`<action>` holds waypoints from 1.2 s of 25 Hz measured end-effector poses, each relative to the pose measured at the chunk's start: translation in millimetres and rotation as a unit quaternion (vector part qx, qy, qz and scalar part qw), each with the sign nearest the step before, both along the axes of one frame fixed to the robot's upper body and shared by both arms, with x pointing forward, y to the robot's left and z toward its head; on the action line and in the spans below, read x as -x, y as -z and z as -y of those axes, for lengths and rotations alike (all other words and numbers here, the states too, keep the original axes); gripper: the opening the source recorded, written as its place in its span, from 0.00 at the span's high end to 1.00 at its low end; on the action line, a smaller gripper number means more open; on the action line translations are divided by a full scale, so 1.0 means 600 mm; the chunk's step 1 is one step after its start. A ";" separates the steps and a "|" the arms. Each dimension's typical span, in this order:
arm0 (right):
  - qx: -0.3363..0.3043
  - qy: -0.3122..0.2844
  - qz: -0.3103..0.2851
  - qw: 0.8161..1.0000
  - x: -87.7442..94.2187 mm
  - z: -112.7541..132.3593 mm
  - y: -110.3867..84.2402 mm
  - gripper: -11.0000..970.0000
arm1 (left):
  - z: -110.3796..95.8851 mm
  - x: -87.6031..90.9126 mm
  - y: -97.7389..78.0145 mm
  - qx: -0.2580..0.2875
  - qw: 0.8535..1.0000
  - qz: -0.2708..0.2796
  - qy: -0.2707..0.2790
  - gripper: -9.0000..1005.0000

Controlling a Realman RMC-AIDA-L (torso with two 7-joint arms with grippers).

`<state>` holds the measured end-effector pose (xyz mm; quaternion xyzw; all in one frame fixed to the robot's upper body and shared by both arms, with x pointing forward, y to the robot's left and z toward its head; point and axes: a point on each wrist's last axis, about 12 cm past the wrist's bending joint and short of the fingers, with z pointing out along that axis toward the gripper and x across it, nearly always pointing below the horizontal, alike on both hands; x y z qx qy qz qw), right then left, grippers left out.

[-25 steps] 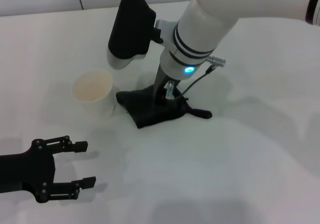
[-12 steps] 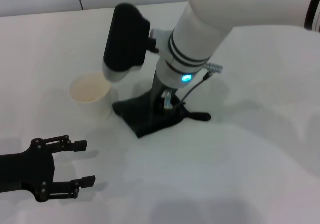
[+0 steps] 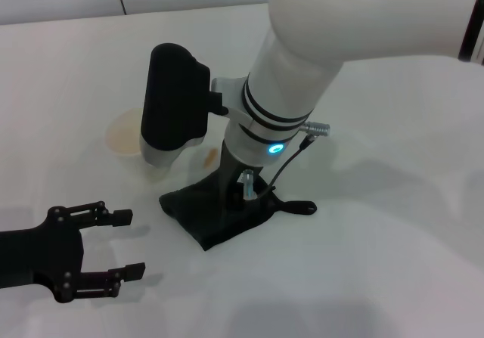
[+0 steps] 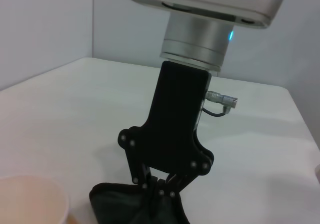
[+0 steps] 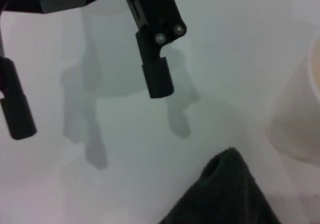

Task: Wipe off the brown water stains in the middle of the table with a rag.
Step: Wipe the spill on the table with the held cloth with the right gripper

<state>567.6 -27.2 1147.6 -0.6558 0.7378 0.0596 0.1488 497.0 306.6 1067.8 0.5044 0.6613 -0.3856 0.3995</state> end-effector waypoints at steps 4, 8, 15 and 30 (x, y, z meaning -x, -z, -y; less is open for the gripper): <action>0.000 0.012 0.012 1.000 -0.013 0.006 0.002 0.88 | 0.000 0.000 0.000 0.000 1.000 0.000 -0.001 0.22; 0.004 0.029 0.038 0.999 -0.036 0.015 0.006 0.88 | -0.001 0.001 0.001 -0.001 1.000 0.000 -0.001 0.22; -0.006 0.049 0.075 0.996 -0.068 0.017 0.004 0.87 | -0.002 0.002 0.002 -0.001 1.000 0.000 -0.002 0.22; 0.001 0.047 0.076 0.996 -0.070 0.016 0.000 0.85 | -0.001 0.001 0.002 -0.003 1.000 0.000 -0.003 0.22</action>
